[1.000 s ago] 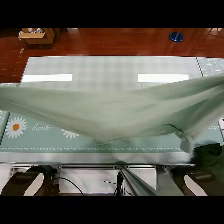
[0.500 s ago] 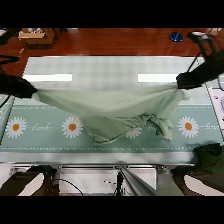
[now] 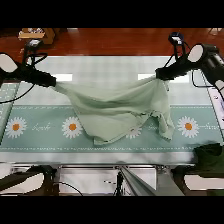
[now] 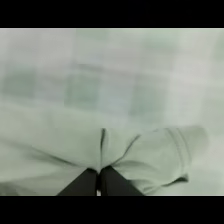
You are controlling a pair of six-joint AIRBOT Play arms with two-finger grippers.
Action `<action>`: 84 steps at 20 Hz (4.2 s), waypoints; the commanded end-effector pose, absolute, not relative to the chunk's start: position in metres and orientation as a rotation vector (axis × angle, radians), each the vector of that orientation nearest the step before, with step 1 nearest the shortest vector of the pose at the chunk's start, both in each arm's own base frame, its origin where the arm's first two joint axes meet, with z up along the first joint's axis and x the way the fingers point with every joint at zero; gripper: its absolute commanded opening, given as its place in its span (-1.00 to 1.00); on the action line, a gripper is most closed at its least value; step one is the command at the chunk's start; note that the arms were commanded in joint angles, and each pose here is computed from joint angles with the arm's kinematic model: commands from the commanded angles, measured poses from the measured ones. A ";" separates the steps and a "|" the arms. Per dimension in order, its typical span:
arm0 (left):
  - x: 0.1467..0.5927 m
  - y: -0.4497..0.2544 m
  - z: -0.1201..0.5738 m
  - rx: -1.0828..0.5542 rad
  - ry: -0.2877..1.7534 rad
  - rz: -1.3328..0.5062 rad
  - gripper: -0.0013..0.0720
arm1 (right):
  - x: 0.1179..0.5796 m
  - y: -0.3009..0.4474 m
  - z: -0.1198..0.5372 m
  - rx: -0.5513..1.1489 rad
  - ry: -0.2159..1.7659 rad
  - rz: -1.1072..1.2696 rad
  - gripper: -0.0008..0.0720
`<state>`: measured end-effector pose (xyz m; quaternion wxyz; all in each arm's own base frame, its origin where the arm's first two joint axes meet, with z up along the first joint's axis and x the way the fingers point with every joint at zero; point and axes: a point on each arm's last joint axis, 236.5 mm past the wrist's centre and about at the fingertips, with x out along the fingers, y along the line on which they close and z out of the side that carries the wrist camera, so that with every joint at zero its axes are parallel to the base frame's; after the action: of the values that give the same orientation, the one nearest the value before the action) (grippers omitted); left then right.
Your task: Fold the shirts.
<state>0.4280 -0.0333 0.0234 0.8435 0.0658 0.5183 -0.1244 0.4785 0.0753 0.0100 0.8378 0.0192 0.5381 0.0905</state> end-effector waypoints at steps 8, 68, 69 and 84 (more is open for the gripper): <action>0.386 -0.009 0.001 -0.026 1.411 -0.178 0.43 | 0.472 0.046 0.032 -0.074 1.160 0.210 0.26; 0.180 -0.278 -0.061 -0.734 1.603 -0.688 -0.91 | 0.386 0.046 -0.113 0.600 1.315 0.371 -0.07; 0.184 -0.277 -0.057 -0.739 1.592 -0.690 -0.91 | 0.387 0.051 -0.110 0.584 1.313 0.391 -0.70; 0.273 -0.134 0.429 -0.367 0.143 -0.667 -0.91 | 0.336 0.052 0.387 0.177 0.277 0.395 -0.90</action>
<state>0.3054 -0.1636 0.3486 0.8803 -0.2543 0.1719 -0.3617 0.3809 0.0440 0.2971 0.9397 0.1133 0.2383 0.2175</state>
